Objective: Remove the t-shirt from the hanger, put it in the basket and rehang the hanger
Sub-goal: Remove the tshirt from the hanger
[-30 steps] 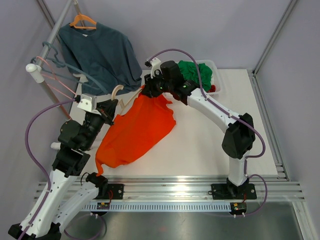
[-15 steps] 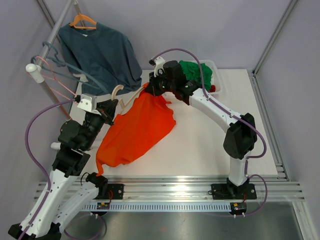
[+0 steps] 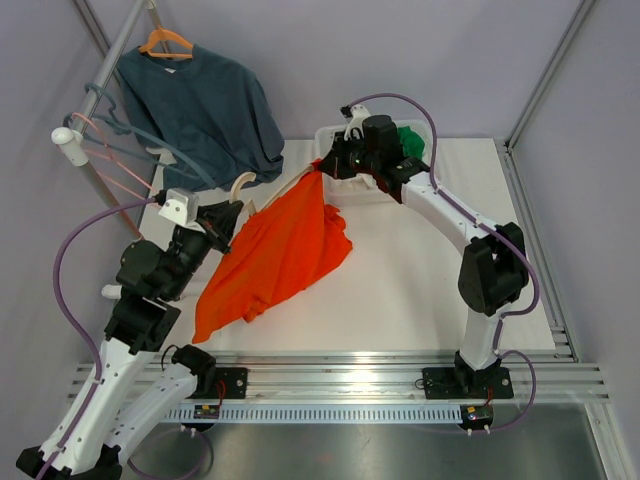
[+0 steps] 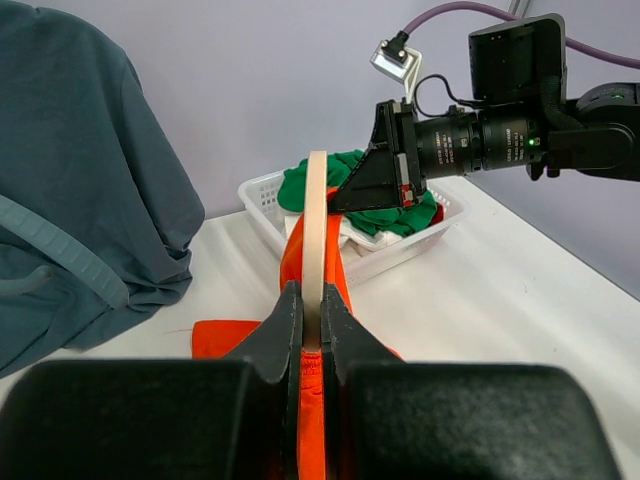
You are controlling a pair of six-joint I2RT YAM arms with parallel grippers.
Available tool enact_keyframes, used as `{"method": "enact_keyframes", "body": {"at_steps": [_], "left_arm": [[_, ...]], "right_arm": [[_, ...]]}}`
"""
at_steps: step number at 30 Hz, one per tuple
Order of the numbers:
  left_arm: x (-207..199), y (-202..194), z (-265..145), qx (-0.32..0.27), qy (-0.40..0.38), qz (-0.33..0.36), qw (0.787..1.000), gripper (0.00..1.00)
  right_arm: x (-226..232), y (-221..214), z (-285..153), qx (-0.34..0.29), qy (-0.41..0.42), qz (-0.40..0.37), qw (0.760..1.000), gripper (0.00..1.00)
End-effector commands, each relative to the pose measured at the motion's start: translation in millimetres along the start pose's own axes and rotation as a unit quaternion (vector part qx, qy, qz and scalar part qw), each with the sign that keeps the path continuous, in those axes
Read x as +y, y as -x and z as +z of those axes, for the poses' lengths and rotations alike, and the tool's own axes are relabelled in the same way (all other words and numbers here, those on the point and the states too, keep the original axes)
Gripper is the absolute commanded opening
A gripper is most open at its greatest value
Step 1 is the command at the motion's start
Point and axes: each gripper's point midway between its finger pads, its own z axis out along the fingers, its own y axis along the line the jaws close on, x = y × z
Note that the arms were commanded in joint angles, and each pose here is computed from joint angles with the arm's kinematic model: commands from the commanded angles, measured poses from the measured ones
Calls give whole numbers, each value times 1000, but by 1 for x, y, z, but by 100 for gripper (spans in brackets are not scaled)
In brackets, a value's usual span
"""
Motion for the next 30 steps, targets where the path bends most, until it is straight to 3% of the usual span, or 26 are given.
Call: {"method": "enact_keyframes", "body": {"at_steps": [1, 6, 13, 14, 17, 20, 24, 25, 27, 28, 30], "left_arm": [[-4, 46, -8, -66, -4, 5, 998, 0], [-6, 84, -3, -115, -1, -3, 993, 0], [-21, 145, -1, -192, -35, -36, 980, 0], [-22, 149, -1, -203, -37, -41, 978, 0], [-21, 153, 6, -225, -37, -52, 972, 0], [-15, 146, 21, -223, -25, -56, 973, 0], [-7, 126, 38, -200, -7, -55, 978, 0], [-6, 123, 41, -198, -6, -55, 979, 0], [-5, 118, 44, -193, -5, -56, 980, 0], [-5, 116, 46, -190, -6, -56, 980, 0], [-6, 118, 47, -188, -8, -57, 981, 0]], "right_arm": [[8, 28, -1, -38, 20, -7, 999, 0], [5, 11, 4, -31, 34, -12, 999, 0], [41, -17, -14, -69, 138, -29, 988, 0], [55, -4, -20, -110, 171, -49, 978, 0], [98, -17, -42, -148, 263, -79, 950, 1], [133, -37, -53, -162, 300, -123, 932, 4], [166, -59, -66, -153, 351, -178, 906, 32], [169, -64, -71, -151, 361, -181, 902, 49], [177, -71, -82, -151, 393, -190, 887, 62], [181, -75, -86, -150, 408, -195, 879, 76], [189, -90, -96, -126, 448, -202, 861, 84]]}}
